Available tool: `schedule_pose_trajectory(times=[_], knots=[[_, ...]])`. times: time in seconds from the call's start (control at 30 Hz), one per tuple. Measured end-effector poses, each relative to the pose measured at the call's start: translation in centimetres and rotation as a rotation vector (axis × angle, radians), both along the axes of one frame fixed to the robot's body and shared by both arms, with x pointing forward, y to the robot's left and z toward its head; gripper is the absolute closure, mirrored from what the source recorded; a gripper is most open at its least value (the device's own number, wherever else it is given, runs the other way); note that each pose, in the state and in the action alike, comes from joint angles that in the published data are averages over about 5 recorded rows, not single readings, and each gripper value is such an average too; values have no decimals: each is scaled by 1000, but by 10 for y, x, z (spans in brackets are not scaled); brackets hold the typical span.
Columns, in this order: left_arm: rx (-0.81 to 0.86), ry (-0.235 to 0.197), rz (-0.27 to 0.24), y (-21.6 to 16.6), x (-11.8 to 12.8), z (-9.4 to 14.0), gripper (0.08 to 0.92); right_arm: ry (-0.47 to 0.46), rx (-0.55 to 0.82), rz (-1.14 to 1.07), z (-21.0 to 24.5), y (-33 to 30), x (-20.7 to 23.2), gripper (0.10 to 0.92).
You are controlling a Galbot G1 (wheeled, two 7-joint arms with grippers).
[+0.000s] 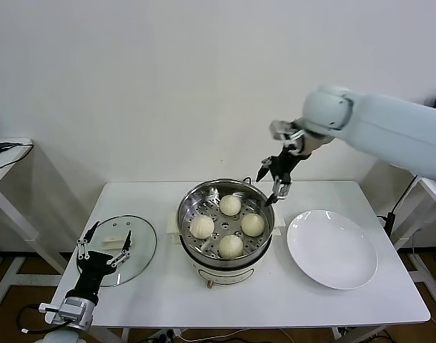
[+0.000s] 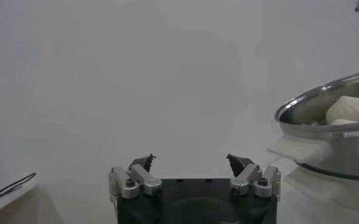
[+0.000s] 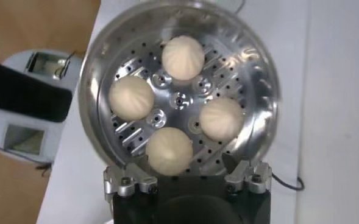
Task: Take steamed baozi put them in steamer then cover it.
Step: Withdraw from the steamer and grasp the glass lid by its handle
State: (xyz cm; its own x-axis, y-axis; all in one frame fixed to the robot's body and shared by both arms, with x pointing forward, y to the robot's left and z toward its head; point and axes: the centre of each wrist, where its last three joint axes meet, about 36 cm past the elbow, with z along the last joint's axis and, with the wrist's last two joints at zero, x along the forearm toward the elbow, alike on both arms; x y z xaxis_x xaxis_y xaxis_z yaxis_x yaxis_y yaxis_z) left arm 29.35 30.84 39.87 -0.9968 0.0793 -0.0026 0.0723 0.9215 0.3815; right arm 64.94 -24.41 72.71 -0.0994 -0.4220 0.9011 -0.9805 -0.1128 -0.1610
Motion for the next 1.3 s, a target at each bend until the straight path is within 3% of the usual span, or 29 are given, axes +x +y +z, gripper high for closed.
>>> schedule_pose_trajectory(times=[0.17, 0.33, 0.77, 1.03, 1.3], knots=[[-3, -5, 2, -3, -1, 0, 177, -91, 182, -72, 1, -48, -15, 200], [-7, -15, 6, -6, -1, 1, 177, -250, 410, -184, -13, -95, -37, 200], [9, -63, 11, -10, 7, 7, 177, -630, 934, -572, -95, -142, -105, 200], [3, -76, 15, -12, 12, 1, 177, -752, 1165, -794, -181, -125, -157, 200], [-3, -80, 23, -14, 13, -6, 177, -812, 1278, -1029, -283, -93, -229, 200]])
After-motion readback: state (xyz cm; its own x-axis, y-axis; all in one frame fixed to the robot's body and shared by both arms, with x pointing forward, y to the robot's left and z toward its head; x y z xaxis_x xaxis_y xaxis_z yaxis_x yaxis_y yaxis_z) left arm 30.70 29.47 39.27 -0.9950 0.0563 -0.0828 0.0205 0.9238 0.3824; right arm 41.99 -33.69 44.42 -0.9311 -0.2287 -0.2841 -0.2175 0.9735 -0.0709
